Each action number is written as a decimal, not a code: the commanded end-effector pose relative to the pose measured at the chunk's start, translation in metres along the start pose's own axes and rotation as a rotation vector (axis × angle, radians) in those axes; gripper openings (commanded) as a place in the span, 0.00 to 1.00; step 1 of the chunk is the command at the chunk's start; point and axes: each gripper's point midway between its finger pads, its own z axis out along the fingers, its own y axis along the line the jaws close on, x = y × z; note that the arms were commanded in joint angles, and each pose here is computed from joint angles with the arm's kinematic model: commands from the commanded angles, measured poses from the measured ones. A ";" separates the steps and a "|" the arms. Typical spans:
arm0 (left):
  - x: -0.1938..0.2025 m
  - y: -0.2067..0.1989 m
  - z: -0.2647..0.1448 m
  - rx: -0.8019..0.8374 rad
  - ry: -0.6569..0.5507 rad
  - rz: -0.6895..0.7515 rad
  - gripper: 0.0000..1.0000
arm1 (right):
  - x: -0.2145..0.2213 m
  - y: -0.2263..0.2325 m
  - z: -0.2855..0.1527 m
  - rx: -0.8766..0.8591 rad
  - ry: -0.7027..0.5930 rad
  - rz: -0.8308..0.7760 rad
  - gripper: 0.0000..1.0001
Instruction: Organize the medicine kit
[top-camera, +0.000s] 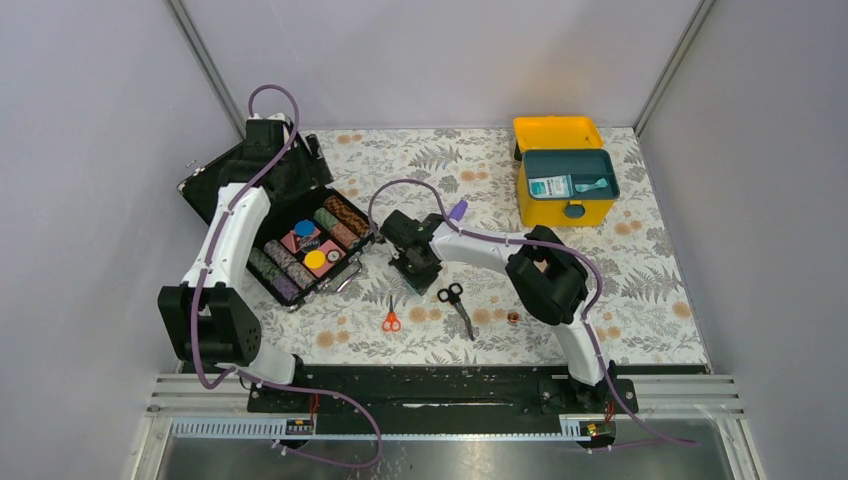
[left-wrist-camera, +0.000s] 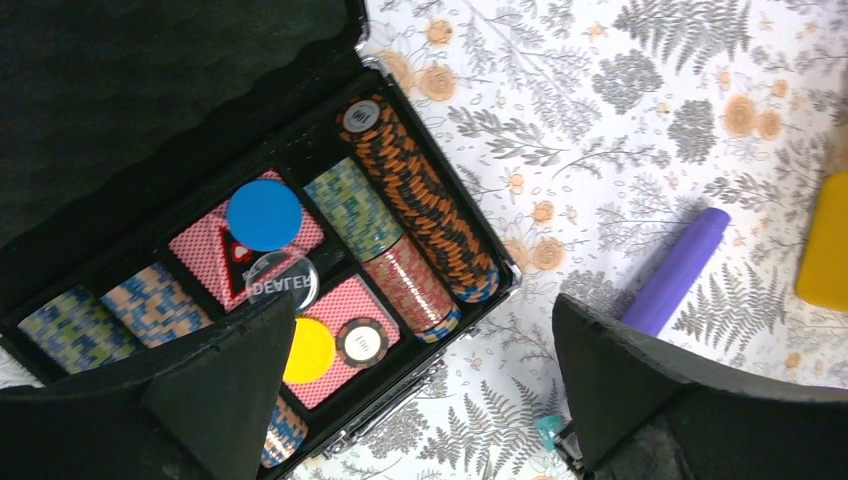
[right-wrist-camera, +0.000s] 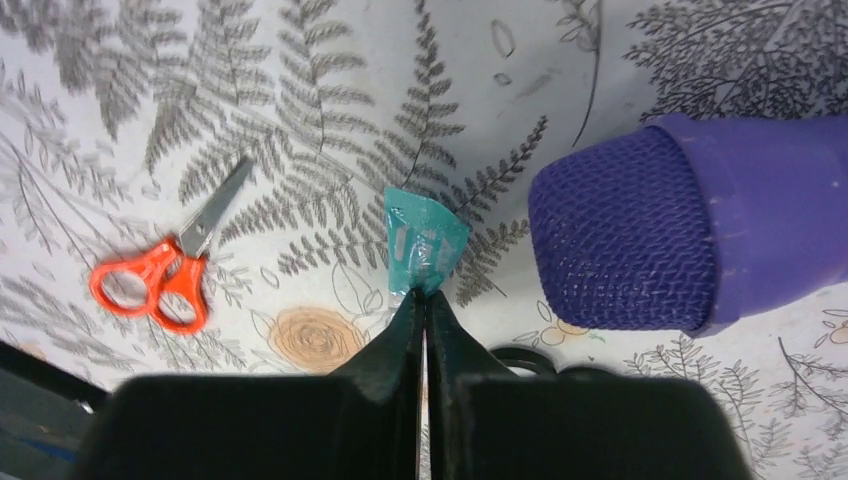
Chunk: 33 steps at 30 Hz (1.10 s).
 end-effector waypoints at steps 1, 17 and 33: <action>-0.038 -0.032 -0.014 0.153 -0.110 0.033 0.99 | 0.018 0.010 -0.036 -0.172 0.055 -0.242 0.00; -0.038 -0.093 -0.012 0.339 -0.158 0.436 0.99 | 0.027 -0.095 -0.197 -0.382 -0.142 -0.627 0.00; -0.021 -0.175 -0.033 0.538 -0.191 0.599 0.99 | 0.044 -0.411 -0.274 0.244 -0.012 -0.739 0.00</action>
